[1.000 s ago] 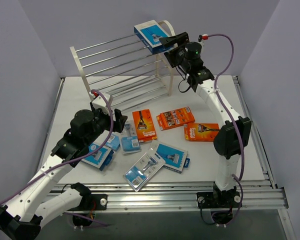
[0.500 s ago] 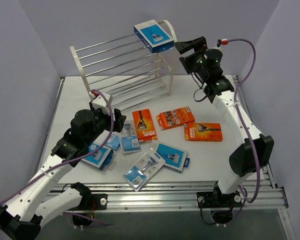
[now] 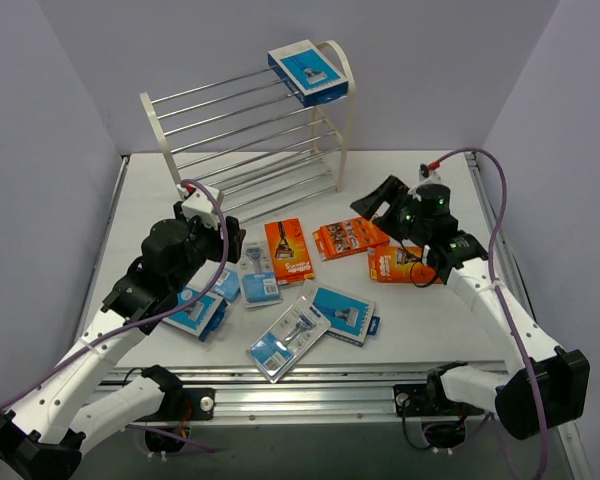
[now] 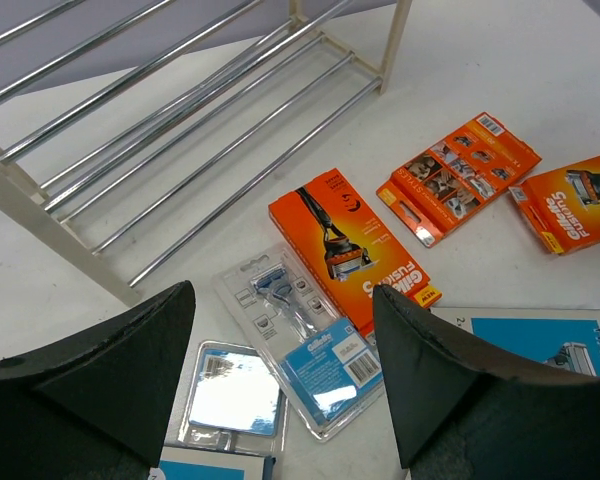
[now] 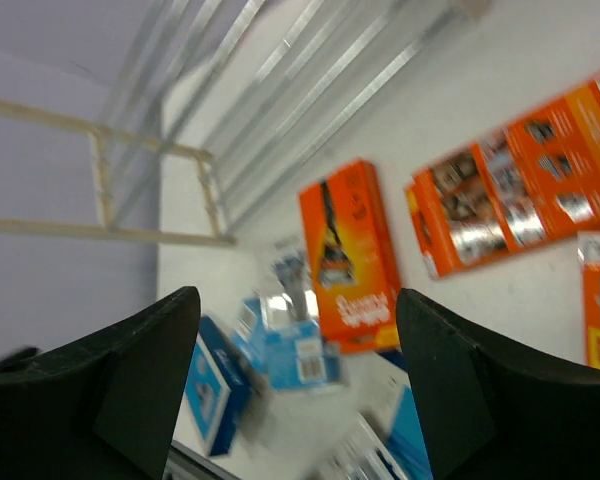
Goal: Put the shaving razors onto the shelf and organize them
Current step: Grab a shaving razor with the right arm, then pass the shaving razor from the right arm to the left, then place the shaving razor onto shelf
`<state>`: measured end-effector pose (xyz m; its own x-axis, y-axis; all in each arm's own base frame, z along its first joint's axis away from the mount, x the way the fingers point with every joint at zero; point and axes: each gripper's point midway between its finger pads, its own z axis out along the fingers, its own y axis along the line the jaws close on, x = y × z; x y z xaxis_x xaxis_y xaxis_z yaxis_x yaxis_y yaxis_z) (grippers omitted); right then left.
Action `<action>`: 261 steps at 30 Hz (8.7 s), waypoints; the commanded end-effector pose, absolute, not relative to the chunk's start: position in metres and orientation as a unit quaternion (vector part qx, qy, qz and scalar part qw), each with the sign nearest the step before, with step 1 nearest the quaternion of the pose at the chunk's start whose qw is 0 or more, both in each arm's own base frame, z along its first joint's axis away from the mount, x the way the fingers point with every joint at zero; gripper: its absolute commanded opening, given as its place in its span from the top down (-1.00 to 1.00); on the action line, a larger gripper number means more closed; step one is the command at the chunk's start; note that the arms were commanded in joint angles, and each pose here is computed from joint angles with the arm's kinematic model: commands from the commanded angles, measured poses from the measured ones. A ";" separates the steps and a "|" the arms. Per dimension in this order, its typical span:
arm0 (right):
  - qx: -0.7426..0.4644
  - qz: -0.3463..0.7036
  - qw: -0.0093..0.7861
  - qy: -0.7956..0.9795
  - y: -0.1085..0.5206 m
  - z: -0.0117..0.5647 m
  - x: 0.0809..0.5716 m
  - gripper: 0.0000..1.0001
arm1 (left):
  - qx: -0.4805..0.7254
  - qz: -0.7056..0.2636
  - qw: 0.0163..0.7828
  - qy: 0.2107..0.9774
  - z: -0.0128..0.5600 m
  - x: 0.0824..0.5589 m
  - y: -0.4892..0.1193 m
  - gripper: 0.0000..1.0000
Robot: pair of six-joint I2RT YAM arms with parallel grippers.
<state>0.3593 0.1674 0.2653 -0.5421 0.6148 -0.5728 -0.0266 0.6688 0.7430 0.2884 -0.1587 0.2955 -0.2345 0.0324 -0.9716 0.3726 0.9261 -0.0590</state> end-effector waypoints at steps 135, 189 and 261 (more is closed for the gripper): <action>0.278 0.392 0.435 0.761 0.170 0.279 0.299 1.00 | 0.040 -0.295 0.572 0.765 0.337 0.260 -0.183 -0.89; 0.274 0.505 0.404 0.712 0.234 0.299 0.256 1.00 | -0.150 -0.575 0.425 0.683 0.302 0.260 -0.268 -0.37; 0.218 0.390 0.437 0.781 0.154 0.245 0.287 -0.24 | -0.125 -0.512 0.563 0.636 0.558 0.441 -0.168 0.95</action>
<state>0.2827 0.1491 0.2359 -0.4861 0.7089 -0.5110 0.0795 0.6182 0.7820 0.4412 -0.1599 0.5115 -0.3571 -0.7036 -0.6143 0.2978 0.5376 -0.7888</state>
